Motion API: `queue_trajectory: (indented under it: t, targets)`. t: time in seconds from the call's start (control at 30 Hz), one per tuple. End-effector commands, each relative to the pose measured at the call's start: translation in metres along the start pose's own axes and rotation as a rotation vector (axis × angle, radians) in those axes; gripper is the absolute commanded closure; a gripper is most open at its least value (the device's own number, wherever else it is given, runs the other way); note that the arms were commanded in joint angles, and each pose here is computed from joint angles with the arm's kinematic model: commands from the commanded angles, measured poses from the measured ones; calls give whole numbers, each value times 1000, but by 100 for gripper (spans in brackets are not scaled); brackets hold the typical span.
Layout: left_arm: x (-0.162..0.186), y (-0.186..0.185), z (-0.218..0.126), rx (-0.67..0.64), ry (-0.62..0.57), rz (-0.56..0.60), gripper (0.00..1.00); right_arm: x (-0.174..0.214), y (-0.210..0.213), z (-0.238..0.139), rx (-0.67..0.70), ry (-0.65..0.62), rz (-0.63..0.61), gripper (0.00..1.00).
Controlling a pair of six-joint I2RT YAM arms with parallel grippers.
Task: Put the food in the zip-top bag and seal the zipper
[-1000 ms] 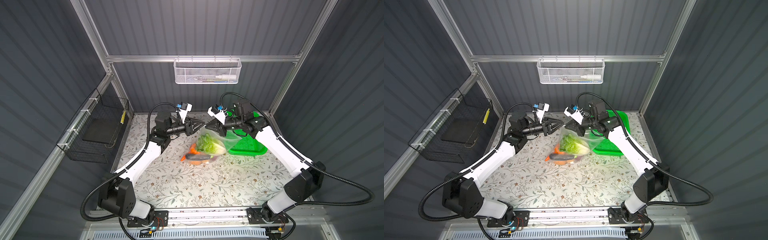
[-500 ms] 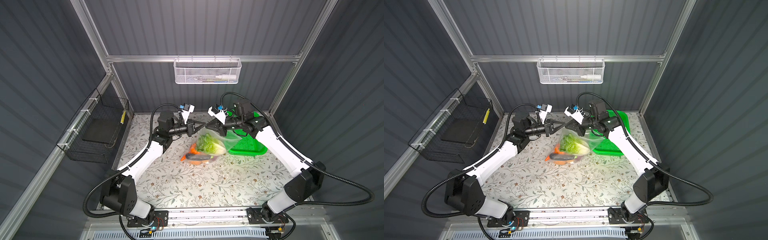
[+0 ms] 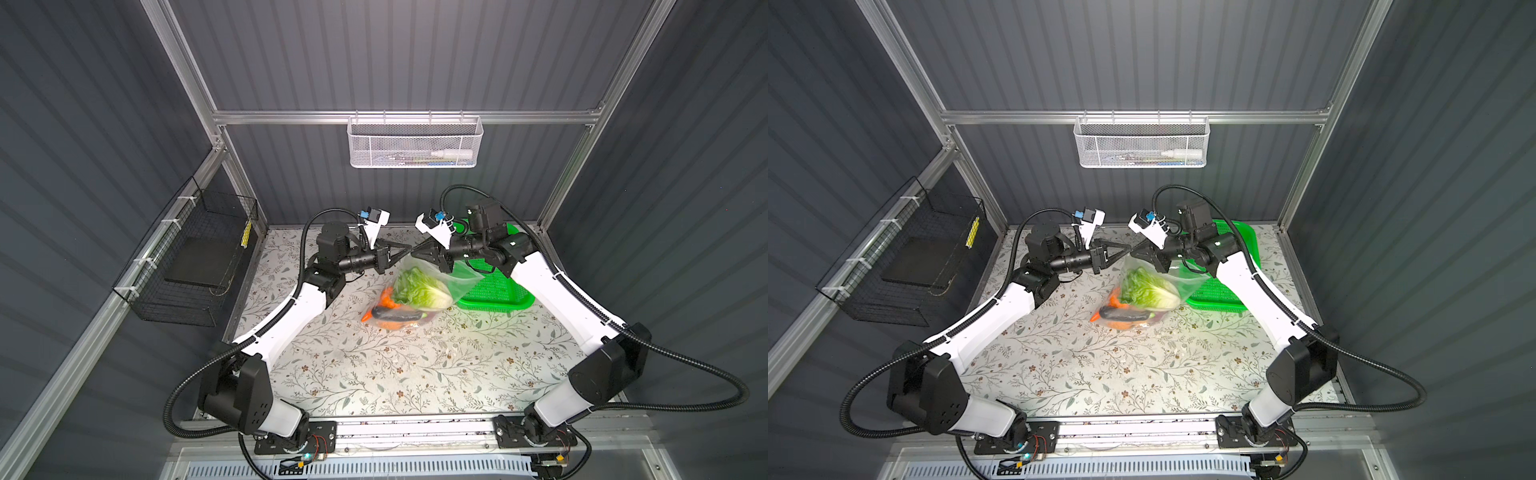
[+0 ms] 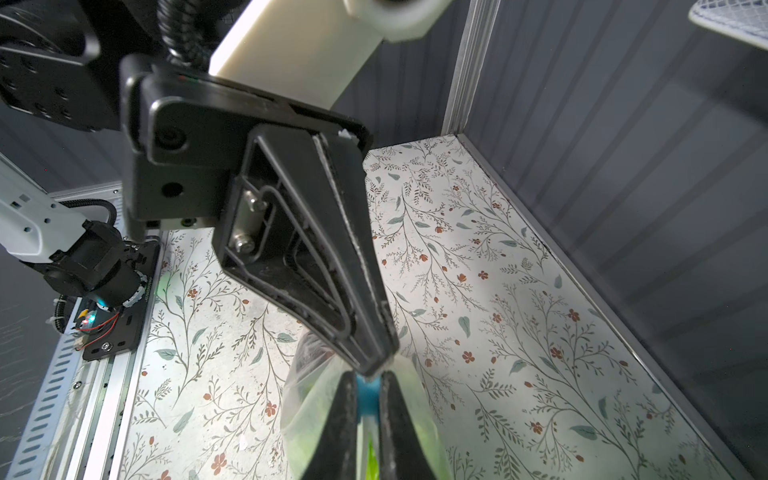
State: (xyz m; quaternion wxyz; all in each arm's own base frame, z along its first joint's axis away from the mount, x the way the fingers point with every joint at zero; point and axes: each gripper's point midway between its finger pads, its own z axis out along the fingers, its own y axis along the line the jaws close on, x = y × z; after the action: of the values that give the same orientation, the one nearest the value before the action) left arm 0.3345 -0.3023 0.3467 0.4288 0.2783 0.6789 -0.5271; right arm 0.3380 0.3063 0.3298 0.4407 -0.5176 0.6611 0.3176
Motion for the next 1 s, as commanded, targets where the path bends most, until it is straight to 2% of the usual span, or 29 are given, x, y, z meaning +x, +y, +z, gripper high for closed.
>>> queue_trajectory:
  t: [0.0, 0.23, 0.37, 0.8, 0.97]
  targets:
    - [-25, -14, -10, -50, -34, 92, 100, 4, 0, -5, 23, 25, -25, 90]
    - [-47, -27, -17, -57, -62, 143, 100, 20, -7, -7, 46, 68, 2, 88]
    - [-47, -25, -18, -67, -63, 141, 100, 24, -10, -12, 55, 74, 11, 87]
    - [-49, -19, -23, -105, -71, 153, 100, 54, -17, -23, 104, 137, 76, 91]
    - [-47, -18, -22, -100, -64, 142, 100, 53, -16, -28, 114, 118, 83, 91]
